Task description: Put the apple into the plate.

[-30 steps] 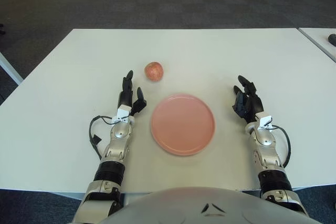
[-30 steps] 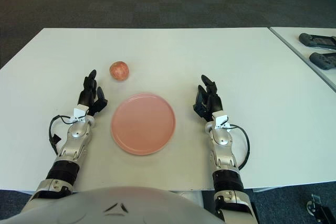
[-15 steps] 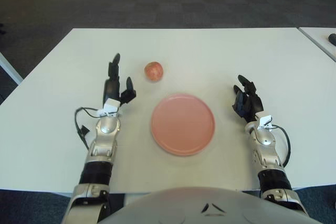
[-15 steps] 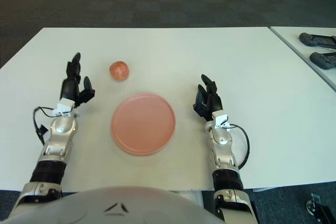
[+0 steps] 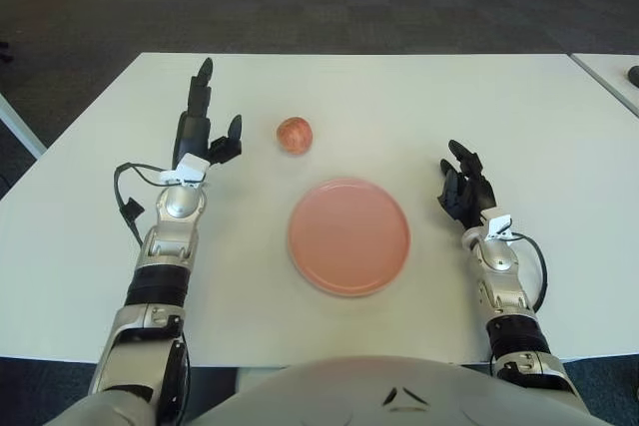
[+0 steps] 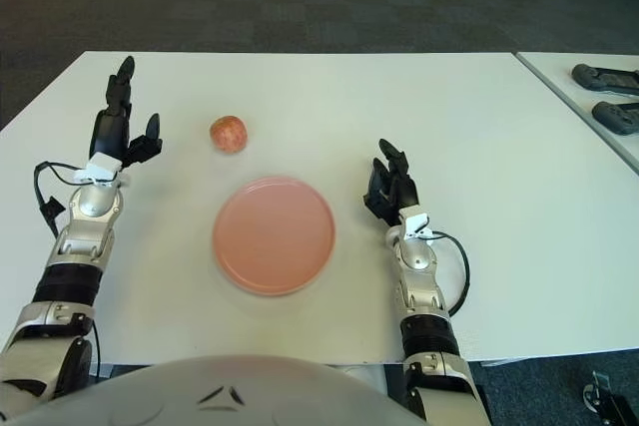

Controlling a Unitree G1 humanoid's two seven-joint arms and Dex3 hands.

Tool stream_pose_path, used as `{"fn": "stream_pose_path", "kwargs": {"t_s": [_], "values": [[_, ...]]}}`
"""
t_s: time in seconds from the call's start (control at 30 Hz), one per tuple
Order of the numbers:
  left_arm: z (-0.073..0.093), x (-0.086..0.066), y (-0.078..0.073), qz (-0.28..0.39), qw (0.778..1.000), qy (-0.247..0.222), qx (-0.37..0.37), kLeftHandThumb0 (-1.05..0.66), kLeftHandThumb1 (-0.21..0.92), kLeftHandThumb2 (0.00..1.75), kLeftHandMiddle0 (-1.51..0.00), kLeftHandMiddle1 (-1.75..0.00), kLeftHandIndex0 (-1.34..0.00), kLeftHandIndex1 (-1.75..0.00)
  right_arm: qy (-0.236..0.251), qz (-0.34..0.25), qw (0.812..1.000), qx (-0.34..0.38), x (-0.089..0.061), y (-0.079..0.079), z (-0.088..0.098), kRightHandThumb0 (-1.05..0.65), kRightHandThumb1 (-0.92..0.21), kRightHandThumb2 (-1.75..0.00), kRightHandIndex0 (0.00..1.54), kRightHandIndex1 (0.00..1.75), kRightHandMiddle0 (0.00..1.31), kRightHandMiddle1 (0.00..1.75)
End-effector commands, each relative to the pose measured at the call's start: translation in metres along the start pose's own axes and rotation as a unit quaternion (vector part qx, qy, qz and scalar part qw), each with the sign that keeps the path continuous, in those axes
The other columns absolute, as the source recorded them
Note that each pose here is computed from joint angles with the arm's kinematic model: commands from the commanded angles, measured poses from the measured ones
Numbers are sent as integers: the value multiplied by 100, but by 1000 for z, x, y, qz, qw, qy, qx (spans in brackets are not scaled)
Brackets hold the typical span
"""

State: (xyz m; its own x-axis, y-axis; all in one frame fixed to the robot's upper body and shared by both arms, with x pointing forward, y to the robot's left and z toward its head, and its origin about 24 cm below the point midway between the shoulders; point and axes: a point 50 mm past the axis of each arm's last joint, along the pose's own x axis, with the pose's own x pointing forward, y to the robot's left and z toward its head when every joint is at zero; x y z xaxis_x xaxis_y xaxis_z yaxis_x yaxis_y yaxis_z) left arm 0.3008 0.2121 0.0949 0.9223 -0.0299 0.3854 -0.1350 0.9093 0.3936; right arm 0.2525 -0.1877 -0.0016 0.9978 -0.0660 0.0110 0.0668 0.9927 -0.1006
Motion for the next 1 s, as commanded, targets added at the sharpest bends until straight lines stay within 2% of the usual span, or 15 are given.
{"fn": "stream_pose_path", "kwargs": {"t_s": [0.0, 0.23, 0.47, 0.67, 0.77, 0.87, 0.97], "values": [[10, 17, 4, -23, 999, -30, 1, -104, 92, 74, 0, 0, 0, -1, 55, 2, 998, 0, -8, 3, -18, -71, -92, -92, 16, 0, 0, 36], [27, 35, 0, -53, 996, -65, 1, -105, 92, 69, 0, 0, 0, 0, 55, 2, 998, 3, -7, 4, -18, -70, -92, -92, 17, 0, 0, 37], [34, 52, -3, -91, 993, -76, 25, -105, 92, 30, 0, 0, 0, 0, 57, 0, 998, 3, -5, 5, -18, -69, -92, -92, 17, 0, 0, 39], [34, 70, -5, -161, 984, -54, 51, -105, 88, 10, 0, 0, 0, 0, 56, 0, 998, -1, -4, 6, -17, -71, -92, -90, 15, 0, 0, 36], [36, 79, -8, -205, 976, -46, 56, -105, 85, 6, 0, 0, -1, -1, 56, -2, 998, -5, -3, 7, -16, -72, -92, -88, 15, 0, 0, 35], [45, 93, -12, -262, 960, -54, 78, -105, 83, 5, 0, 0, -3, -2, 56, -5, 998, -11, -3, 8, -15, -73, -92, -85, 15, 0, 0, 35], [50, 99, -15, -300, 946, -67, 108, -105, 81, 3, 0, 0, -5, -3, 57, -9, 998, -15, -4, 8, -15, -73, -92, -83, 16, 1, 0, 37]]}}
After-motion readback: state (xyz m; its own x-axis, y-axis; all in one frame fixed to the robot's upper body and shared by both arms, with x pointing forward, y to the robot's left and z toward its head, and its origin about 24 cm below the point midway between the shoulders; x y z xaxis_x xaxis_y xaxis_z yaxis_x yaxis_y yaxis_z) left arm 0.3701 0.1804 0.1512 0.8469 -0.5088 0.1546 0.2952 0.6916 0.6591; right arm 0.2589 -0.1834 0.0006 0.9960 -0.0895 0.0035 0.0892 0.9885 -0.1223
